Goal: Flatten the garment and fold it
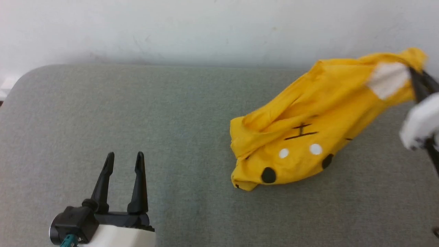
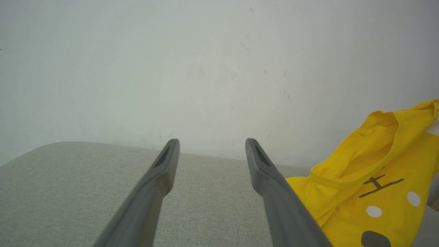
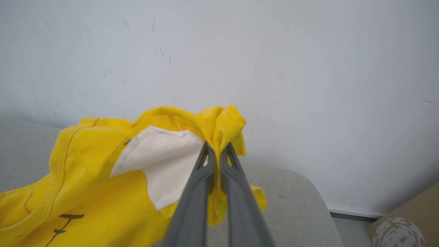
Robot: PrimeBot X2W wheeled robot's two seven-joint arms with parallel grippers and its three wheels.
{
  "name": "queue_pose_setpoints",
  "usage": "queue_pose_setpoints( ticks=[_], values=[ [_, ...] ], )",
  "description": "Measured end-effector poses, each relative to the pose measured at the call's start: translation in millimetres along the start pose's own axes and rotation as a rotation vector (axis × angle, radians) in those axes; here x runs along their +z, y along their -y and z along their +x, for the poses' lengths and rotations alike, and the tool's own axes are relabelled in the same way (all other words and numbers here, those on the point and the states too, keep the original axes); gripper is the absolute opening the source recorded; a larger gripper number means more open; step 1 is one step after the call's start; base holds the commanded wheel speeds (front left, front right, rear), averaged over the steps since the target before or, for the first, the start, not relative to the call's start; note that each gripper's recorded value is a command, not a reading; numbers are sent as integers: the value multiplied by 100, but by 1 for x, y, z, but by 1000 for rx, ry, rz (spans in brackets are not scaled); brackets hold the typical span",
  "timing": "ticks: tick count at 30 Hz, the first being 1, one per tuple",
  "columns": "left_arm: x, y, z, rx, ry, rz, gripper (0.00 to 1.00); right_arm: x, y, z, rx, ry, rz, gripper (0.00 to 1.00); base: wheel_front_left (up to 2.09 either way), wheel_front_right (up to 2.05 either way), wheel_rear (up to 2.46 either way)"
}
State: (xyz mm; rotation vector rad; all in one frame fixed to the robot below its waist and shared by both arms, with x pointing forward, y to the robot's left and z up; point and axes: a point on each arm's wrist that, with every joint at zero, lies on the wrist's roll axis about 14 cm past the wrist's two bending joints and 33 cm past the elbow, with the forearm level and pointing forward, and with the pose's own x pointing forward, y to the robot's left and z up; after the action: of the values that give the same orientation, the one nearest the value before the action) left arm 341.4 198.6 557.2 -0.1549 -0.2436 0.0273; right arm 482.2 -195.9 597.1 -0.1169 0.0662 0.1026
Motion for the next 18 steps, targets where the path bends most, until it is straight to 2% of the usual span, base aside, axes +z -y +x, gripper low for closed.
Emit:
queue_pose_setpoints(
  ticks=[3, 5, 8, 11, 12, 13, 14, 15, 18],
  values=[
    [2, 6, 0, -19, 8, -7, 100, -15, 46, -41, -150, -14, 14, 0, 0, 0, 0],
    [2, 8, 0, -23, 7, -9, 100, -48, 67, -75, -245, -85, 55, 0, 0, 0, 0],
    [-1, 7, -2, -18, -4, -9, 100, -111, 78, -127, -350, -255, 122, 0, 0, 0, 0],
    [-7, 7, -1, -17, -22, -3, 100, -164, 84, -169, -397, -422, 118, 0, 0, 0, 0],
    [-8, 7, 0, -17, -25, -3, 100, -177, 84, -178, -406, -464, 125, 5, 0, 0, 0],
    [-9, 7, 0, -19, -28, -3, 100, -186, 83, -184, -406, -491, 132, 33, 0, 0, 0],
    [-10, 8, 1, -21, -30, -3, 100, -193, 81, -186, -406, -502, 142, 74, 0, 0, 0],
    [-11, 9, 1, -24, -33, 1, 100, -198, 79, -187, -403, -504, 152, 100, 0, 0, 0],
    [-14, 12, 2, -40, -39, 6, 100, -199, 70, -178, -375, -475, 165, 100, 0, 0, 0]
  ],
)
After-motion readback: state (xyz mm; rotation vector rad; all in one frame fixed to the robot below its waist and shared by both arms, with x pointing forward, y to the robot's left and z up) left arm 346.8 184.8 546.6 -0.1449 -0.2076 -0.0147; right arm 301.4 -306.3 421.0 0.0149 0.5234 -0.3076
